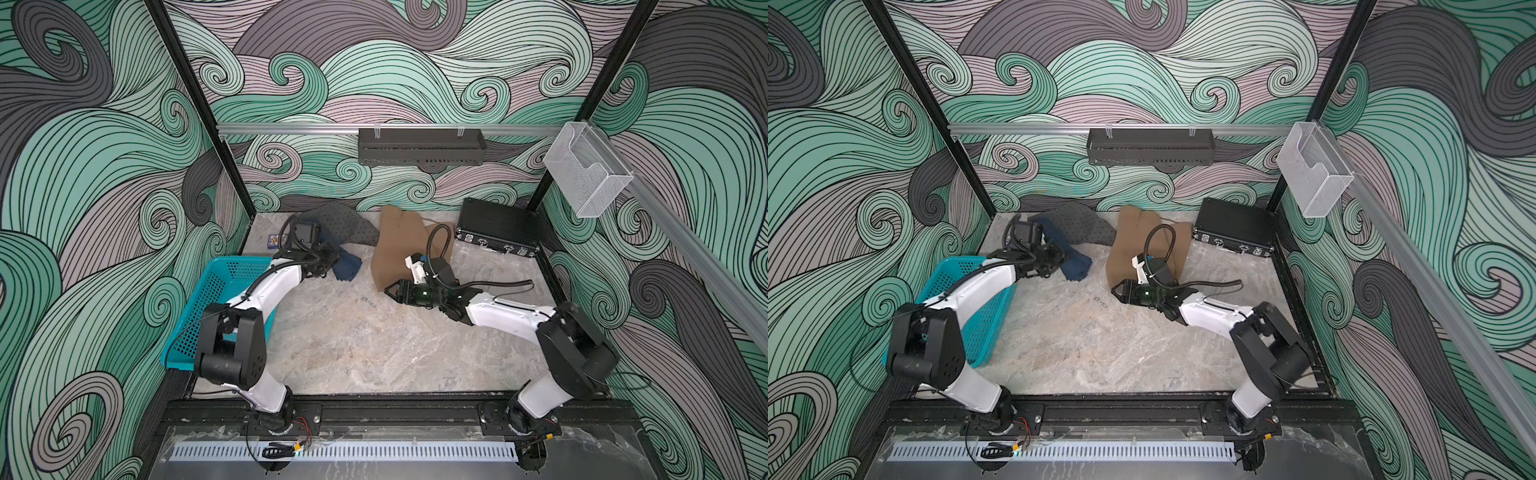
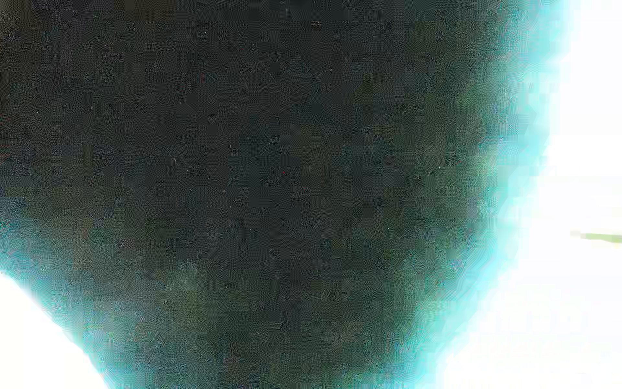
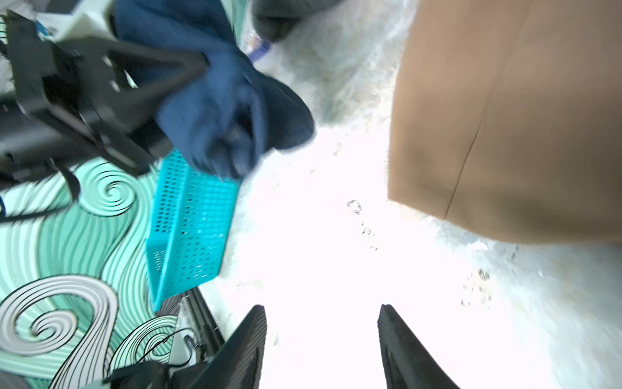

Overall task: Roll up the skirts
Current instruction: Pick up the skirt from the center of the board.

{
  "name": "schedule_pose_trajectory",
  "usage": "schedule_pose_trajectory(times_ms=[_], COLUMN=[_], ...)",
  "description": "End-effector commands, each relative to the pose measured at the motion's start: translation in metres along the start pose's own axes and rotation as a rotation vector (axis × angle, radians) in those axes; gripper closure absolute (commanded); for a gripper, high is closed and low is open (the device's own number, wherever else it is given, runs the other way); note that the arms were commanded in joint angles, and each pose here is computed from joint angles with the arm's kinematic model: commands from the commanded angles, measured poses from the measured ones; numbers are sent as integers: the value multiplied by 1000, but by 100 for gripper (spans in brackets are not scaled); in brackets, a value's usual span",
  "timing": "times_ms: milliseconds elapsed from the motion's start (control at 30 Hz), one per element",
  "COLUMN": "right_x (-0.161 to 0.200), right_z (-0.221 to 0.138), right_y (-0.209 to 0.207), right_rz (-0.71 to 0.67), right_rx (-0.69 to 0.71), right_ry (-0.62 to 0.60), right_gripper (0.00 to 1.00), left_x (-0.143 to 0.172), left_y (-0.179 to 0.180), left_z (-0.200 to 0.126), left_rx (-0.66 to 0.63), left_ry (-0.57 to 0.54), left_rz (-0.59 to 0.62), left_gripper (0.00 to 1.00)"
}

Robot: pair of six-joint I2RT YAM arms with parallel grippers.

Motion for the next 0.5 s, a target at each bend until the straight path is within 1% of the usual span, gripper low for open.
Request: schedule_pose_trajectory(times_ms=[0,100,133,200,300,467], right_x=[11,21,24,31,39,47], right_z=[-14,-18,-17,-14,-9,-3], right_y=[-5,-9,-12,-16,-15,-8], right_rz=[5,-32,-34,-36,-60,-130], right_rx=[27,44,47,47,39,42], right_ry=[-8,-1,5,28,56,76], right_gripper=[44,44,44,44,46,46], left_x=[-33,-50,-55,-64,-71,-85], left_y=[-19,-18,-16,-4,19,55], left_z=[-73,-115,-126,-141,-144,-133], left_rx=[68,183,190,194,238,321], left_ry=[-174,-283,-294,-291,-286,-259], left_rz=[-112,-168,-180,-242,-309,-380], left_gripper=[100,100,100,100,100,100])
Point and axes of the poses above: each gripper's point midway between its finger pads, its own z axis out along the fingers, its own y axis along the line the jaws close on, x = y × z, the point moved 5 cm from there along -z, back along the fingers, and after that the axes turned 1 degree about -z, right-handed, at the moved point
